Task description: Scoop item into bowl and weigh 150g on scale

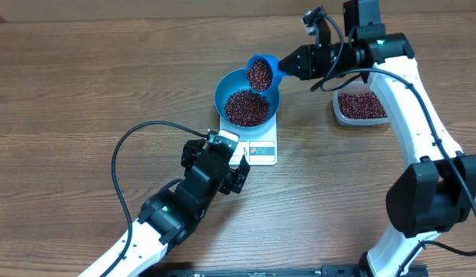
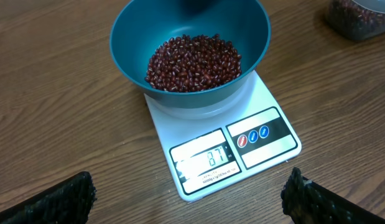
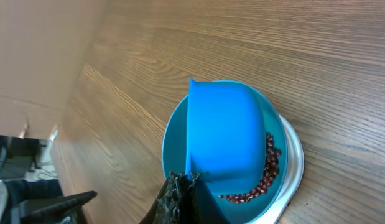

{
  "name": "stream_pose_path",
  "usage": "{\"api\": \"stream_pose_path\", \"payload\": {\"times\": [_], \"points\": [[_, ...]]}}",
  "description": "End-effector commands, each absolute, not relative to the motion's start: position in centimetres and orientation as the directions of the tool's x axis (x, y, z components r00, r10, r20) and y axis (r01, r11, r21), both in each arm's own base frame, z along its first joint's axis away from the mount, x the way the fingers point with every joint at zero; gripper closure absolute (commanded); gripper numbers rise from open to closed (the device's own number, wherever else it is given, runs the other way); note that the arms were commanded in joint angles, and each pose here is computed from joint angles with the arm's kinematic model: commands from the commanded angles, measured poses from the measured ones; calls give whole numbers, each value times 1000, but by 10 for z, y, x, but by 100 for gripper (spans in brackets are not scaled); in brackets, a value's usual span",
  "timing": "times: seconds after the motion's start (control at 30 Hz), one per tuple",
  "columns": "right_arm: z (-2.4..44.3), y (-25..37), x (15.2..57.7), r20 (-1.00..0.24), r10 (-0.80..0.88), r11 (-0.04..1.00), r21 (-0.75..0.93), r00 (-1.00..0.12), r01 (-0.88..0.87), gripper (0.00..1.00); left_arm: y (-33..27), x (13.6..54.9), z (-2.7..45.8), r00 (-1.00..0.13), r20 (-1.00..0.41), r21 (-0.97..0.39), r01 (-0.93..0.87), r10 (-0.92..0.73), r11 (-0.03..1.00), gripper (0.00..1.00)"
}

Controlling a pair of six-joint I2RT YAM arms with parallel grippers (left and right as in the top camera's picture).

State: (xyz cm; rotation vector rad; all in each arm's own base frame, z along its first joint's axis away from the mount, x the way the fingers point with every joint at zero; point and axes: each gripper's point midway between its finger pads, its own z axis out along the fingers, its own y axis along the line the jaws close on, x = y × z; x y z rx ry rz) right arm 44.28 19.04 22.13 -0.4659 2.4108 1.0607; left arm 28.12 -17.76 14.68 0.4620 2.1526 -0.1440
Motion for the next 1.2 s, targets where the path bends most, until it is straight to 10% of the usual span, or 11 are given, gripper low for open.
{"api": "stream_pose_path", "payload": {"times": [0.0,1.17], "points": [[251,198,441,-627,-157,663,506,-763,-552,96,-172,283,142,-524,-799,97,370,294,924,0],[235,215,440,-715,-459,626,161,-528,-763,96,-172,283,142,-525,-799,97,370,294,924,1]]}}
